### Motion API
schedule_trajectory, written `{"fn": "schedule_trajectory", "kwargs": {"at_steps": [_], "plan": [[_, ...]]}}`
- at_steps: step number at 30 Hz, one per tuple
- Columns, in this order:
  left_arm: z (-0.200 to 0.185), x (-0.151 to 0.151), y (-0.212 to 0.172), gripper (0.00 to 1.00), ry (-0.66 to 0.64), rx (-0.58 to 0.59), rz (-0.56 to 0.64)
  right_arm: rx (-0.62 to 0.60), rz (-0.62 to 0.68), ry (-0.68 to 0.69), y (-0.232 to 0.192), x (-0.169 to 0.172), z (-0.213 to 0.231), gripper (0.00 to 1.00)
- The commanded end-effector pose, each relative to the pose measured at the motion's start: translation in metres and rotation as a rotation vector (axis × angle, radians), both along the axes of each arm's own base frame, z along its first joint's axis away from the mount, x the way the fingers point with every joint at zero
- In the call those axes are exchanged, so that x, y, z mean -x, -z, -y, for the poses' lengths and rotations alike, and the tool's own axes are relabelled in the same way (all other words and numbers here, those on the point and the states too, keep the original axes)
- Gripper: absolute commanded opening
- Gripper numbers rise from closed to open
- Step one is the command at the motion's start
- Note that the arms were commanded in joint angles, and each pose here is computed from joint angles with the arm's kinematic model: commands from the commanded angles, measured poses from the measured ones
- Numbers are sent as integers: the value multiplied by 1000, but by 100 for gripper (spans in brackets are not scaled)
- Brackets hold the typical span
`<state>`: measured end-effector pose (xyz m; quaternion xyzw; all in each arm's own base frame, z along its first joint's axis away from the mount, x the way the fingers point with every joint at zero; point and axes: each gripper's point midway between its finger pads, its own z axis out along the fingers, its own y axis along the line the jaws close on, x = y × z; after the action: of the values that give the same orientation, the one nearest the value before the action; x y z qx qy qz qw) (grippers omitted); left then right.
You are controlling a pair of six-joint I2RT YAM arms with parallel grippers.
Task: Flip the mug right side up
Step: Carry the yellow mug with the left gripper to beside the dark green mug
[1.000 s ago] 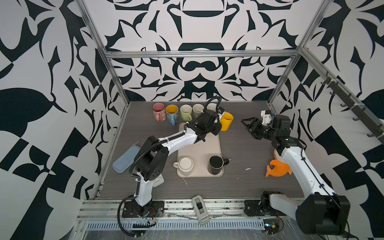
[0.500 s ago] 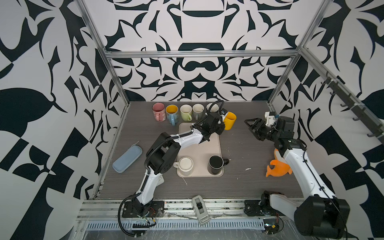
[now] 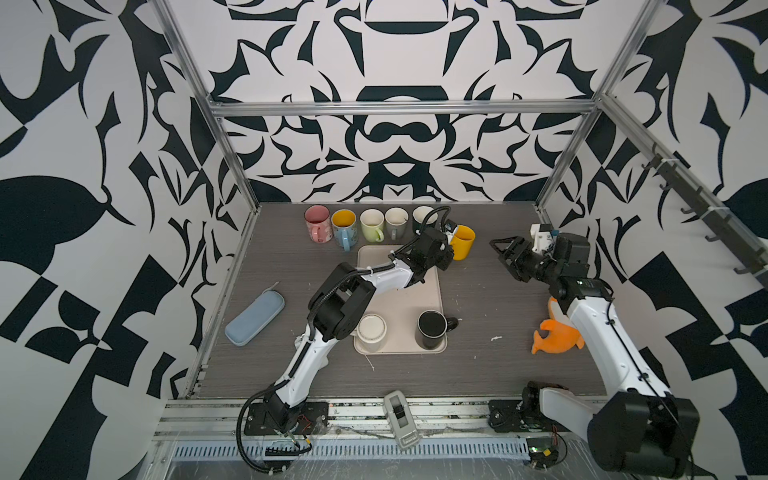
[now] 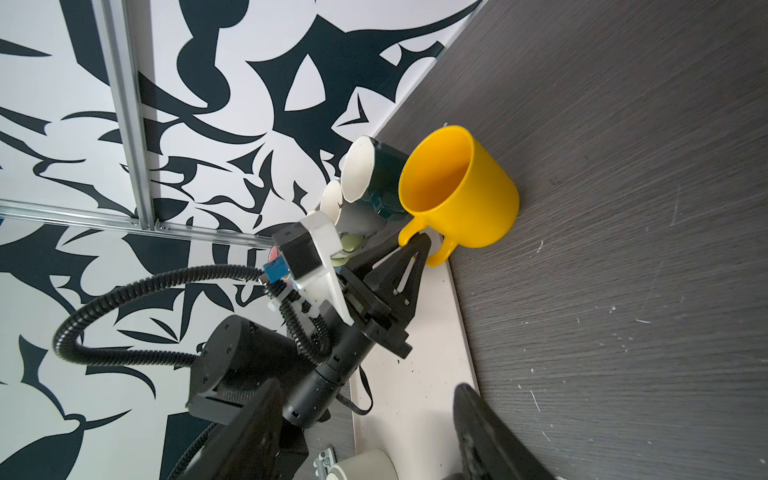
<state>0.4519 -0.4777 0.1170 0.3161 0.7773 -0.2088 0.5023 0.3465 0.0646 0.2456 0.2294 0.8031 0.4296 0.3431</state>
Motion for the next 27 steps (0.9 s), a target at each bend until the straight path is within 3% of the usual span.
{"fn": "schedule_trajectory", "kwargs": {"at_steps": [1,27], "plan": [[13,-17,-45,0,-34,127,98,10,49,-13,-10,3,-1,69],[-1,-61,20,0,-278,-17,66,15,31,0,0,4,4,69]]}}
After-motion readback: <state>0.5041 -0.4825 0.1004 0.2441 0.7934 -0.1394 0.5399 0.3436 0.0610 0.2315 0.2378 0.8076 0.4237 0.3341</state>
